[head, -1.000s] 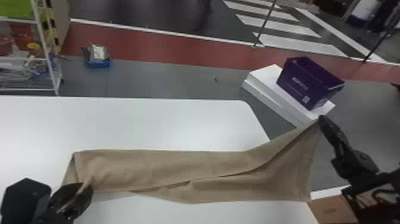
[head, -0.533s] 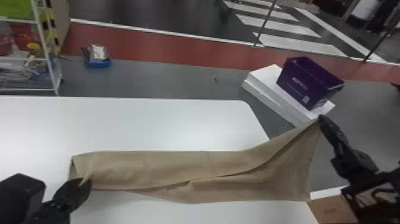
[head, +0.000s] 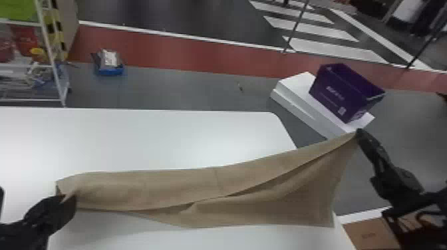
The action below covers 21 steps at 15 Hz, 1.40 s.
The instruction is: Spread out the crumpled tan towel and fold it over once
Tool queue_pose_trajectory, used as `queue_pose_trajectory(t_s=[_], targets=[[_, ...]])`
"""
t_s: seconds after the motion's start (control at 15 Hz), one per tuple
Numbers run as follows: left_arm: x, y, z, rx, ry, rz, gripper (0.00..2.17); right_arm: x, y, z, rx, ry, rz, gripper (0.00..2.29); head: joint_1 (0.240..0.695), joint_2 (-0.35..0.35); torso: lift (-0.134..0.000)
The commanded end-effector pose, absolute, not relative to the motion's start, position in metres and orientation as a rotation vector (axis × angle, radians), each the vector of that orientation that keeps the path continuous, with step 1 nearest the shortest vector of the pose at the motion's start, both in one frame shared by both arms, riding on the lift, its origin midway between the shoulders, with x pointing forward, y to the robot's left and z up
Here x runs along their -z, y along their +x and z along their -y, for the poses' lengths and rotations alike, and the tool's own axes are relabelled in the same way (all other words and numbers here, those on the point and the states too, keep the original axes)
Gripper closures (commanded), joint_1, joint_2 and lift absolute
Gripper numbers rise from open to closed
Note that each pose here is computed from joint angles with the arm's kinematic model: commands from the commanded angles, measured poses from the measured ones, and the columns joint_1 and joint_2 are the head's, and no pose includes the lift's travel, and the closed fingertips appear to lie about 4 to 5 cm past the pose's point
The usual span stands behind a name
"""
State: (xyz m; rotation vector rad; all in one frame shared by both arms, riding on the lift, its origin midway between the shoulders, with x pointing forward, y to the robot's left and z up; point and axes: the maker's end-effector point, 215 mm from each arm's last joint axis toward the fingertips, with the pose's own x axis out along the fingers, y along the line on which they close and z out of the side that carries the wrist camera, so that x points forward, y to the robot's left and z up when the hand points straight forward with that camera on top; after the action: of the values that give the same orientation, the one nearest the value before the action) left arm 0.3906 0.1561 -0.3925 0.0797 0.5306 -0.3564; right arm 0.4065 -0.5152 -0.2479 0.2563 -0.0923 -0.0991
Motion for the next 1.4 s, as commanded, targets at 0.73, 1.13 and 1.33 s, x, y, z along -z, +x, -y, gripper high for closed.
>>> queue_pose_trajectory(t_s=[0.73,1.13,1.33], targets=[[0.441,0.381,-0.161,0.35,0.104,-0.612,0.51,0.254,0.402,0.514,0.09,0.258,0.084,1.77,0.695,-0.35,-0.124],[0.449,0.363,-0.174,0.35,0.105,-0.635,0.82,0.256,0.403,0.515,0.094,0.26,0.088,1.77,0.695,-0.35,-0.124],[0.451,0.362,-0.175,0.351,0.109,-0.642,0.81,0.255,0.404,0.515,0.093,0.261,0.09,1.77,0.695,-0.35,-0.124]])
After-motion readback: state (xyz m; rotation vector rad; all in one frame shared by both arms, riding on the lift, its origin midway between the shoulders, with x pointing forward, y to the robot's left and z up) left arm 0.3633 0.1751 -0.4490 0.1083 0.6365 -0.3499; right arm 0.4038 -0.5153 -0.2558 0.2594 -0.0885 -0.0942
